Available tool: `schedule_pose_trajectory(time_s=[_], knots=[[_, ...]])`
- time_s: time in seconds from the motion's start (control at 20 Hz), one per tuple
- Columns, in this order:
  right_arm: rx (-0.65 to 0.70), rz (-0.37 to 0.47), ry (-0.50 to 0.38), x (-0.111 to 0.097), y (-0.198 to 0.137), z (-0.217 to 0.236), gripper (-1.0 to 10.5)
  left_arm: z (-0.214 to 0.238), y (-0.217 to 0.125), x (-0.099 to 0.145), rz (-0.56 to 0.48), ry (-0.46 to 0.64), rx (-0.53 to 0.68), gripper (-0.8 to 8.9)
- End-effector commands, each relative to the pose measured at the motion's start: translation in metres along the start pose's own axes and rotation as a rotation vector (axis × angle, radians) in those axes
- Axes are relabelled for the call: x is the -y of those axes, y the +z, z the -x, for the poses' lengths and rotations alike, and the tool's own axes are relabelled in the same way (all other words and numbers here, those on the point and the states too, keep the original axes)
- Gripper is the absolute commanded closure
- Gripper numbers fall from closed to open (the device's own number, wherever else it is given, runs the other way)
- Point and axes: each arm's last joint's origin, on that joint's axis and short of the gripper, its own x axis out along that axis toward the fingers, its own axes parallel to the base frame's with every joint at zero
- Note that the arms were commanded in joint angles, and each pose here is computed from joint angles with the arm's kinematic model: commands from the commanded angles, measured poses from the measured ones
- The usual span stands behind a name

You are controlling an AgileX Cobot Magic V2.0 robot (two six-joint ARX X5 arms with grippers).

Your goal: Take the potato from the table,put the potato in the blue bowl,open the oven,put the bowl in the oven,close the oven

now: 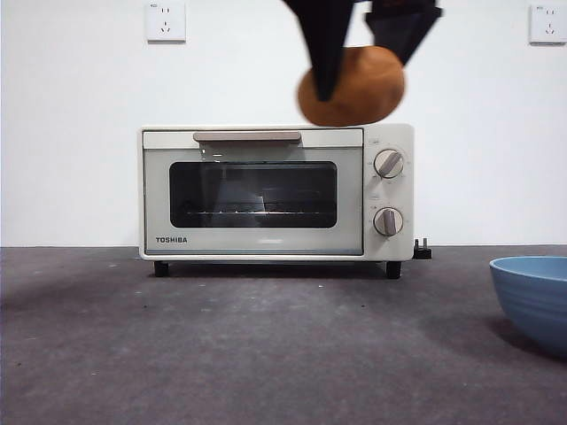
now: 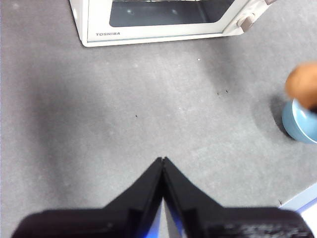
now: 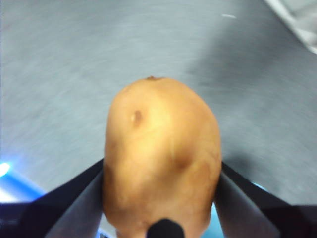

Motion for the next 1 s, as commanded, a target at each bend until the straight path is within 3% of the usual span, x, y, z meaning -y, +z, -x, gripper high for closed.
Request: schedule_pose_trajectory(time_s=[0.05, 0.3, 0.4, 0.55, 0.75, 1.0], knots=[[-0.029, -0.101, -0.024, 0.024, -0.008, 0.0, 9.5, 0.001, 0.0, 0.001, -0.02, -0.001, 0.002, 8.19], [-0.181, -0.243, -0.06, 0.071, -0.054, -0.029, 9.5, 0.001, 0.001, 0.001, -0.021, -0.001, 0.005, 8.19], [-0.184, -0.304, -0.027, 0.081, -0.076, -0.043, 9.5, 0.001, 0.002, 0.001, -0.024, -0.001, 0.011, 8.19], [-0.166, -0.365, 0.063, 0.083, -0.109, -0.066, 9.5, 0.001, 0.003, 0.001, -0.025, 0.0, 0.021, 8.19], [-0.187, -0.404, 0.055, 0.079, -0.135, -0.098, 9.5, 0.001, 0.003, 0.0, -0.026, 0.0, 0.026, 8.19], [-0.142, -0.447, 0.04, 0.078, -0.137, -0.111, 9.5, 0.0, 0.003, 0.0, -0.023, 0.0, 0.026, 8.19]])
